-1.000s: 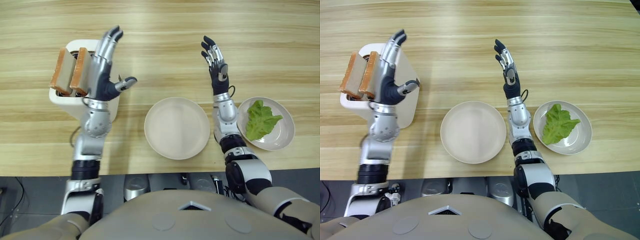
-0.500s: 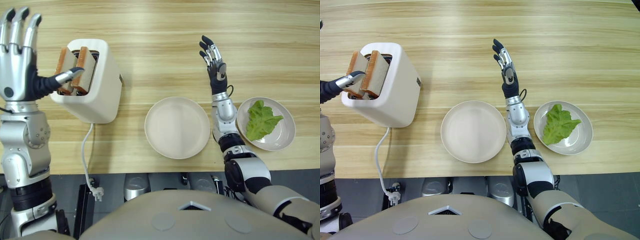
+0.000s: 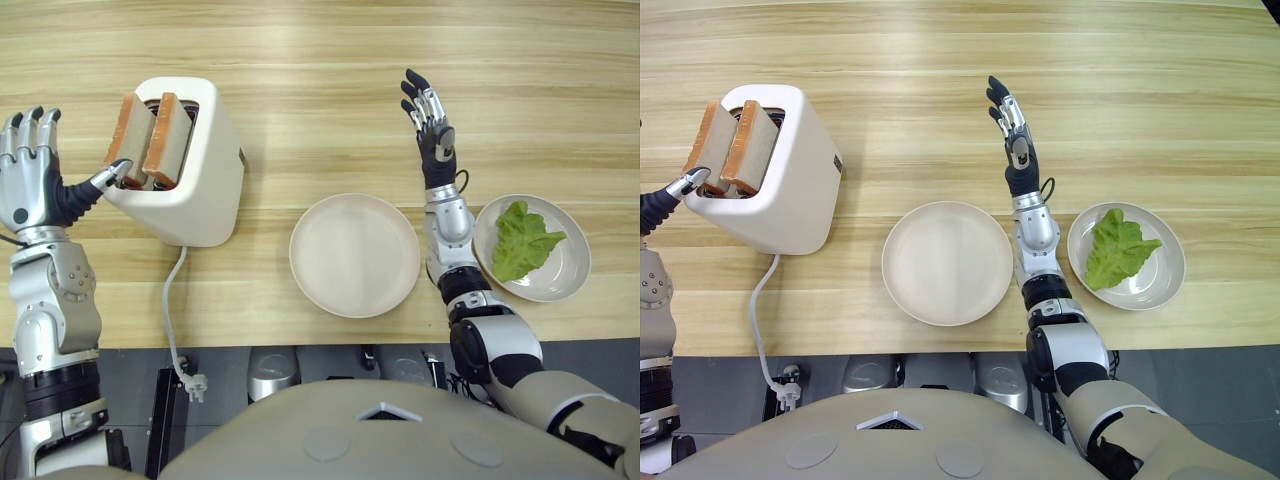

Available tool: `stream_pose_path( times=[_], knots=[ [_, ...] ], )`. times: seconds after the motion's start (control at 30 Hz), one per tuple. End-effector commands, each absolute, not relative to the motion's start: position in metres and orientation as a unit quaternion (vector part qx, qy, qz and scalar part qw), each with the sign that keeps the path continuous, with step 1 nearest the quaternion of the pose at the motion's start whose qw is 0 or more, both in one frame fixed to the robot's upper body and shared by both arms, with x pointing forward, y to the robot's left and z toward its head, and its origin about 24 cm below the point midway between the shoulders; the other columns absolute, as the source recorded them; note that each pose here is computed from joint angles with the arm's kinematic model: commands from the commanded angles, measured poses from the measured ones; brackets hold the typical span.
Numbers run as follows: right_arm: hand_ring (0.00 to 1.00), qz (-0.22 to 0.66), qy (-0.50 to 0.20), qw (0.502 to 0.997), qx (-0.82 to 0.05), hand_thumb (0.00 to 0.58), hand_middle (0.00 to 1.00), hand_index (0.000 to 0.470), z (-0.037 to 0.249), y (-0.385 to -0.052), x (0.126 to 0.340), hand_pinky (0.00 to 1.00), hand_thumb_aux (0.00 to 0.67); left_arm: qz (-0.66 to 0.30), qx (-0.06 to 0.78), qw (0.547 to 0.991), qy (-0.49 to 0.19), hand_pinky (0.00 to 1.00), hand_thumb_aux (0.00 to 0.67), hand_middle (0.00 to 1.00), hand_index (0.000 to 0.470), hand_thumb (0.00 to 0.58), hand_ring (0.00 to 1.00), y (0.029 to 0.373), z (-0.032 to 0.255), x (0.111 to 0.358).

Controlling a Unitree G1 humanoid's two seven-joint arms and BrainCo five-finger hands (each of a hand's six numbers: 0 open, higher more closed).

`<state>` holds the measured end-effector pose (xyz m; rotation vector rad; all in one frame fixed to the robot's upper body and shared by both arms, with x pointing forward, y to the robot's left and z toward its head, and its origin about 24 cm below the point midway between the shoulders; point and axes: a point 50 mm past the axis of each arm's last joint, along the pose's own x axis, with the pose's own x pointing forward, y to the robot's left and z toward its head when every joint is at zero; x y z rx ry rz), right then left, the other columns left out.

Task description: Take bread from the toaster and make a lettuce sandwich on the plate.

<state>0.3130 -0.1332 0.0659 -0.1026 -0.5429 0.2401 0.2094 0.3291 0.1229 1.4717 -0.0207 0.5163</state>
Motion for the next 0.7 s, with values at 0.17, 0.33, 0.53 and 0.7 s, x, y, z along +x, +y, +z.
stream_pose_path(
  times=[0.17,0.33,0.53,0.7],
  knots=[
    [0.00,0.119,-0.263,0.956,-0.055,0.000,0.00,0.000,0.063,-0.133,0.312,0.00,0.000,0.190,0.670,0.717,-0.002,0.00,0.670,0.00,0.460,0.580,0.00,0.316,0.113,0.217],
    [0.00,0.121,-0.263,0.955,-0.058,0.000,0.00,0.000,0.063,-0.131,0.312,0.00,0.000,0.164,0.670,0.724,-0.006,0.00,0.507,0.00,0.348,0.546,0.00,0.306,0.110,0.221],
    [0.00,0.125,-0.266,0.953,-0.071,0.000,0.00,0.000,0.063,-0.130,0.312,0.00,0.000,0.157,0.670,0.725,-0.024,0.00,0.470,0.00,0.323,0.528,0.00,0.298,0.118,0.226],
    [0.00,0.128,-0.266,0.952,-0.076,0.000,0.00,0.000,0.062,-0.128,0.311,0.00,0.000,0.188,0.658,0.727,-0.060,0.00,0.670,0.00,0.460,0.580,0.00,0.295,0.132,0.228]
  ],
)
